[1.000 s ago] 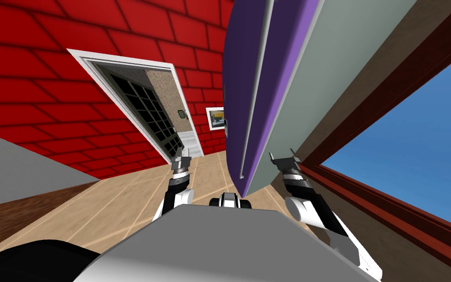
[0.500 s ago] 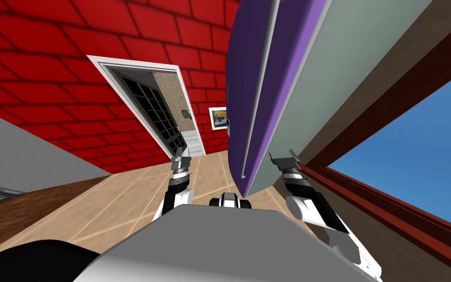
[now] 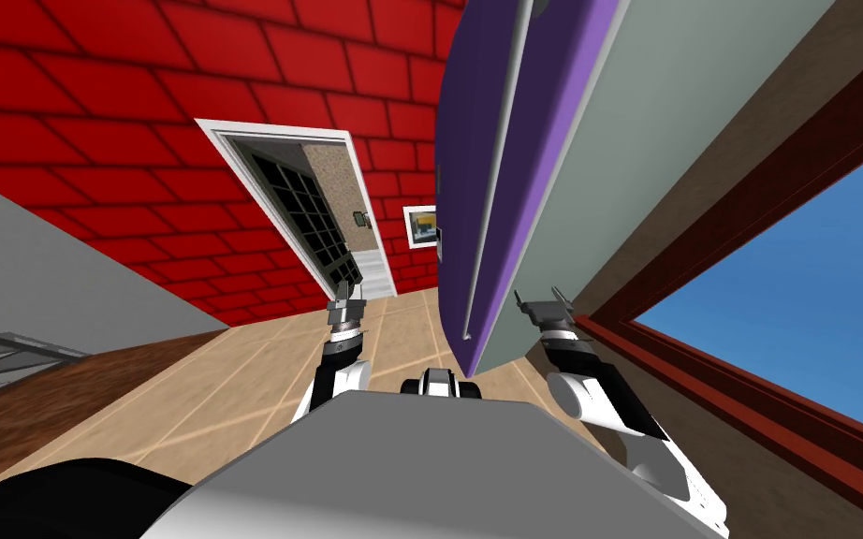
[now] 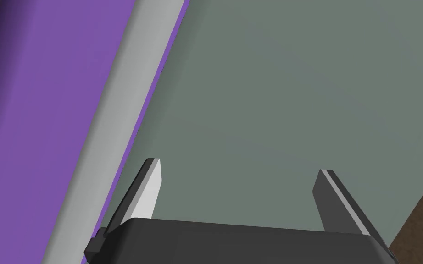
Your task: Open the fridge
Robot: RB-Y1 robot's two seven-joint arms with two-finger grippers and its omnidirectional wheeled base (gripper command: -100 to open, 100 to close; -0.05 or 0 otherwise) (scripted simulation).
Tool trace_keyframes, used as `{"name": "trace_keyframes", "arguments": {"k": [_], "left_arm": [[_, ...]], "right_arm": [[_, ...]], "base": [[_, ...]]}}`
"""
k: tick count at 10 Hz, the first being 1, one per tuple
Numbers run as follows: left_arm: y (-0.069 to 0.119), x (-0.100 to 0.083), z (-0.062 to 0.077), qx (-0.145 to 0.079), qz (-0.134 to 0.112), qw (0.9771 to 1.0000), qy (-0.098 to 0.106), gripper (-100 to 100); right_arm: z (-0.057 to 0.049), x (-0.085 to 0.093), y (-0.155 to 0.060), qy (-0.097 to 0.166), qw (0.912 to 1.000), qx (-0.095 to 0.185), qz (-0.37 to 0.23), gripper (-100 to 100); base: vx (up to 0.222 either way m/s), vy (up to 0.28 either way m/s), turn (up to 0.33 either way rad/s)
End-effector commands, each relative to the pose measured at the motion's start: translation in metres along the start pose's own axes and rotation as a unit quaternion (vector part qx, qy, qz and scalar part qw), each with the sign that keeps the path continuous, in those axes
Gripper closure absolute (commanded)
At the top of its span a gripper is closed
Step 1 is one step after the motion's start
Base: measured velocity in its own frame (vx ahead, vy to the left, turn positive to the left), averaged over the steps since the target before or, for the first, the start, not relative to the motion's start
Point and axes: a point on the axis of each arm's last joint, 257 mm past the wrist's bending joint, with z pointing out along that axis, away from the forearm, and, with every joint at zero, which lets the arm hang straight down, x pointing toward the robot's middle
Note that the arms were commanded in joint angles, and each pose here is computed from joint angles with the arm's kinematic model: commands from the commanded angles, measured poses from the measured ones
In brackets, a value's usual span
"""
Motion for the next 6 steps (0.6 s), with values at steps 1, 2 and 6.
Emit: {"name": "trace_keyframes", "arguments": {"k": [1,2,6], "left_arm": [[0.0000,0.0000,0.0000,0.000,0.000,1.0000,0.000,0],[0.0000,0.0000,0.0000,0.000,0.000,1.0000,0.000,0],[0.0000,0.0000,0.0000,0.000,0.000,1.0000,0.000,0]], "right_arm": [[0.0030,-0.0010,-0.0036,-0.005,0.9988,0.004,0.048,-100],[0.0055,-0.0022,-0.0057,-0.009,0.9969,0.007,0.078,-100],[0.0112,-0.0035,-0.0111,-0.018,0.9877,0.011,0.155,-100]], "base": [[-0.022,-0.003,0.050],[-0.026,-0.003,0.065],[-0.028,-0.004,0.061]]}}
